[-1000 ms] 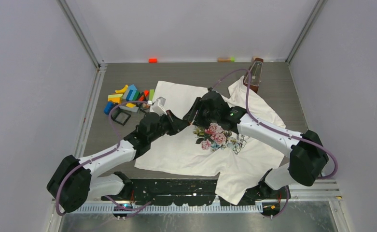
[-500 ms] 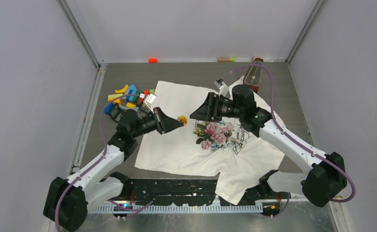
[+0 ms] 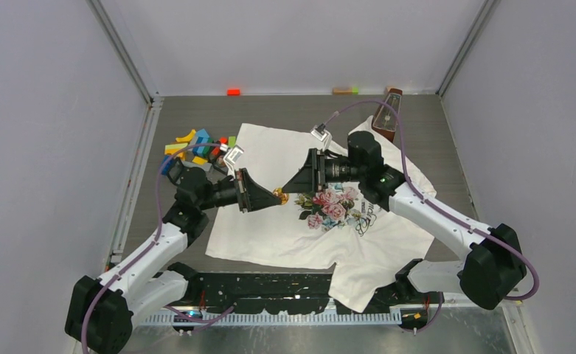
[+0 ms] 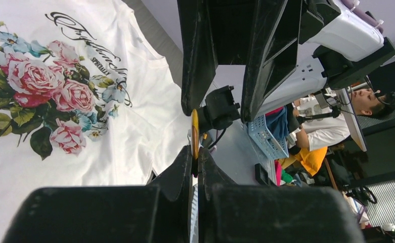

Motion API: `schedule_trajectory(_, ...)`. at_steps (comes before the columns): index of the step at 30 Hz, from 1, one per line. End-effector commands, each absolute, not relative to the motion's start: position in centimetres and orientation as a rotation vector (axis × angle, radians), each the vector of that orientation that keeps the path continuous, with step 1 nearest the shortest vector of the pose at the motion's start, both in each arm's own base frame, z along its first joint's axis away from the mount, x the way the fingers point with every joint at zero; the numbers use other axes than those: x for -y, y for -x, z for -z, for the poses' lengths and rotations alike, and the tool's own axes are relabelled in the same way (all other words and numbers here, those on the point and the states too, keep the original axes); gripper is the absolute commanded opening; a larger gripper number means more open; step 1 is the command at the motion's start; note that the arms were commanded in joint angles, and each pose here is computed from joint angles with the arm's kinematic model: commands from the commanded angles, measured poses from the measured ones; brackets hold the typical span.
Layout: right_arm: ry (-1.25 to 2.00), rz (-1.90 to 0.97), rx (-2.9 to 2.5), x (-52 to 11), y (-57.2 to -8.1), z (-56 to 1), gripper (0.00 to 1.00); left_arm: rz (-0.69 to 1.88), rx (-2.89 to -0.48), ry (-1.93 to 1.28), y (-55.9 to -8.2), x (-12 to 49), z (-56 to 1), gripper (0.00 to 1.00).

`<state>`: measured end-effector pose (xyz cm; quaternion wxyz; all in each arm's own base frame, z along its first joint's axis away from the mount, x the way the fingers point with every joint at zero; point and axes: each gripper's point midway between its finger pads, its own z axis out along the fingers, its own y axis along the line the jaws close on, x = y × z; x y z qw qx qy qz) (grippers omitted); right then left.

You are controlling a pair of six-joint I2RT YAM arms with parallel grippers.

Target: Pin the brooch onto the clothing

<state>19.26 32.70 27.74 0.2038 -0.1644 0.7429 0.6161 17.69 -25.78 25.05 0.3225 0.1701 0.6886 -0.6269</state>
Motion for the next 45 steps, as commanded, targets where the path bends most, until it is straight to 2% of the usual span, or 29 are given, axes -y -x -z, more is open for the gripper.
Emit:
schedule_trajectory(1, 0.555, -1.74, -2.01, -33.3, -18.5, -29.2, 0.47, 1.657, -1.681, -0.527, -17.2, 25.8, -28.5, 0.0)
schedule_trajectory(8, 0.58, -1.738, -2.02, -33.6, -18.1, -28.9, 0.38, 1.662, -1.679, -0.524, -17.1, 25.8, -28.6, 0.0)
schedule_trajectory(10, 0.579, -1.737, -2.025, -33.6, -18.1, -28.8, 0.3, 1.663, -1.677, -0.522, -17.2, 25.8, -28.7, 0.0)
schedule_trajectory(12, 0.58, -1.731, -2.027, -33.6, -18.1, -28.7, 0.16, 1.665, -1.682, -0.518, -17.2, 25.8, -28.6, 0.0)
schedule_trajectory(13, 0.583, -1.725, -2.026, -33.6, -18.2, -28.6, 0.06, 1.664, -1.686, -0.512, -17.2, 25.8, -28.6, 0.0)
schedule_trajectory(14, 0.576, -1.711, -2.036, -33.5, -18.3, -28.4, 0.03, 1.663, -1.691, -0.507, -17.3, 25.8, -28.5, 0.07)
schedule_trajectory(15, 0.588, -1.692, -2.028, -33.5, -18.4, -28.3, 0.01, 1.656, -1.698, -0.498, -17.4, 25.7, -28.4, 0.2)
schedule_trajectory(18, 0.571, -1.579, -2.066, -32.9, -19.2, -27.2, 0.01, 1.608, -1.753, -0.43, -18.2, 25.2, -27.8, 0.68)
schedule_trajectory(20, 0.565, -1.44, -2.074, -32.2, -20.2, -26.3, 0.01, 1.555, -1.806, -0.351, -19.1, 24.4, -27.2, 0.88)
schedule_trajectory(21, 0.605, -1.367, -2.06, -32.0, -20.4, -25.9, 0.01, 1.531, -1.828, -0.303, -19.6, 23.9, -27.2, 0.92)
schedule_trajectory(25, 0.61, -1.051, -2.034, -30.9, -22.8, -24.4, 0.01, 1.476, -1.965, -0.027, -21.2, 22.0, -26.6, 0.97)
schedule_trajectory(30, 0.722, -0.848, -1.898, -31.4, -23.4, -24.9, 0.01, 1.526, -2.147, 0.334, -21.6, 21.3, -24.8, 0.97)
schedule_trajectory(35, 0.865, -0.651, -1.739, -32.6, -22.6, -25.5, 0.01, 1.523, -2.227, 0.488, -21.4, 21.1, -22.9, 0.98)
schedule_trajectory(45, 1.118, -0.382, -1.468, -34.6, -20.7, -26.1, 0.01, 1.524, -2.318, 0.584, -20.5, 21.0, -20.3, 0.99)
